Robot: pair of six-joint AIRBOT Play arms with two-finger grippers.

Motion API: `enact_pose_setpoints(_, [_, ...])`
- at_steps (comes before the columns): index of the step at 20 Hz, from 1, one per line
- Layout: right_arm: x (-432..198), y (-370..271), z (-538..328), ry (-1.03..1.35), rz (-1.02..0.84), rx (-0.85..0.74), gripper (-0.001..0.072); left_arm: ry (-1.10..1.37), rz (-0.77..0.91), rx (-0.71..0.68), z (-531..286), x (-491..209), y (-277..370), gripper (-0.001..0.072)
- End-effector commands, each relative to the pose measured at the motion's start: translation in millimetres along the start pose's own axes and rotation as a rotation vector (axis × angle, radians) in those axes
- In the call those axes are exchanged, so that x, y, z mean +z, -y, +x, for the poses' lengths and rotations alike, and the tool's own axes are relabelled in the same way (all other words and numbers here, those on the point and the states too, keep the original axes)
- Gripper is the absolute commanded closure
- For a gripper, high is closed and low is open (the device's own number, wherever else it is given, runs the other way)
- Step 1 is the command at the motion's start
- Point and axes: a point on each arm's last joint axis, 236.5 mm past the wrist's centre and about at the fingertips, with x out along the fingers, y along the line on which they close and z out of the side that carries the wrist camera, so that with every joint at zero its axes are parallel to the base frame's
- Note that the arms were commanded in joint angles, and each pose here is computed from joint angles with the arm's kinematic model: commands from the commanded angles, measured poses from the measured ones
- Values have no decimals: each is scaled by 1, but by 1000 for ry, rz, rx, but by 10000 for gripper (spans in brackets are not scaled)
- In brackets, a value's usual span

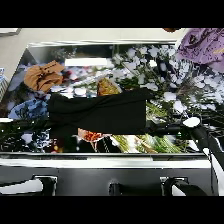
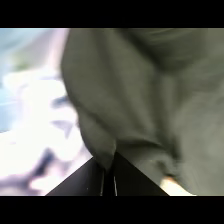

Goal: Fold the clothes and pants, and hang the long-sleeved shirts on hangers.

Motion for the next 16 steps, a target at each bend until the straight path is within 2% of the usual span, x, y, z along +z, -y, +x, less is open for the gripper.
enact_pose_setpoints(1, [36,-18,-21,77,-60,-33,685,24,36,-124,-14,18,50,690])
enact_pose_setpoints(3, [80,-43,-55,185,-121,-84,685,111,126,-140,-47,46,91,691])
enact_pose_setpoints(6, [135,-116,-134,372,-351,-129,685,333,313,-154,-132,93,179,691])
enact_pose_setpoints(9, [156,-186,-230,578,-528,-214,684,582,505,-84,-240,103,260,691])
enact_pose_setpoints(12, [135,-245,-320,792,-658,-267,684,852,657,8,-350,67,328,691])
enact_pose_setpoints(16, [63,-290,-405,1026,-705,-255,684,1136,665,132,-446,-11,350,691])
